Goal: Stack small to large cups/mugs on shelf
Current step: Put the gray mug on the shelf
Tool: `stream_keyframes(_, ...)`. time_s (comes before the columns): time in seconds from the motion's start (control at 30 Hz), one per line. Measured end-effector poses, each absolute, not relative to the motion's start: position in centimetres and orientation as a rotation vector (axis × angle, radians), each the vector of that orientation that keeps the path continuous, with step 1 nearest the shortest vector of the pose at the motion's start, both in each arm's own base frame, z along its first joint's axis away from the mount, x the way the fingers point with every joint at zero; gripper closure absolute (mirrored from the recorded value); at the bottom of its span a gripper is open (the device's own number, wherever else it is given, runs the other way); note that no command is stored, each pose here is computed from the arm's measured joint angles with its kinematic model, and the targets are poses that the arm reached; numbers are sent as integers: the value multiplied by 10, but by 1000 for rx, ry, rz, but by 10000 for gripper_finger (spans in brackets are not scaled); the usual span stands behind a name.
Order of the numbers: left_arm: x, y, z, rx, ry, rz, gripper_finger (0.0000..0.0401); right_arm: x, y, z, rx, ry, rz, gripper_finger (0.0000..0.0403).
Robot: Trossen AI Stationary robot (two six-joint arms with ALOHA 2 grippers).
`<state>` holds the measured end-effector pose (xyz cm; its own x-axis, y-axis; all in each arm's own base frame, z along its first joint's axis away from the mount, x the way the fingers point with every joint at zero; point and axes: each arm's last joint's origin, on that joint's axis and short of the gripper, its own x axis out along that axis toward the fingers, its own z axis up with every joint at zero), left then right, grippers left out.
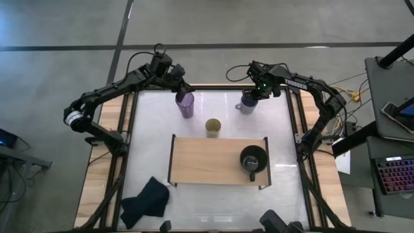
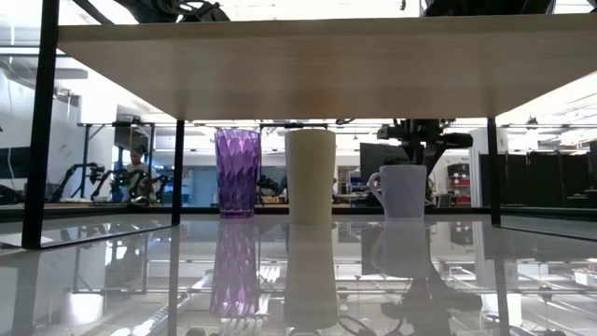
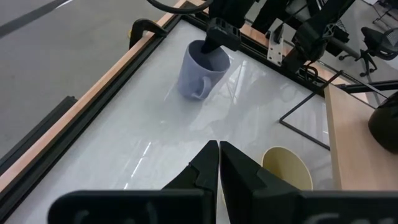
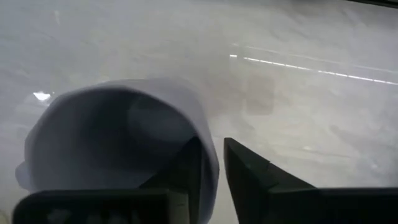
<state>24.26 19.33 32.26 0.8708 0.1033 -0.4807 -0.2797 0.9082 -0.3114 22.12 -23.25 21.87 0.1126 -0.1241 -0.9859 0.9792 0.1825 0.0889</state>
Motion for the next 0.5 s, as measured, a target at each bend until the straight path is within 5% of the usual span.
stream_keyframes(0.5, 243, 193, 322, -388, 475, 206, 401, 223, -233, 225, 938, 1158, -950, 388)
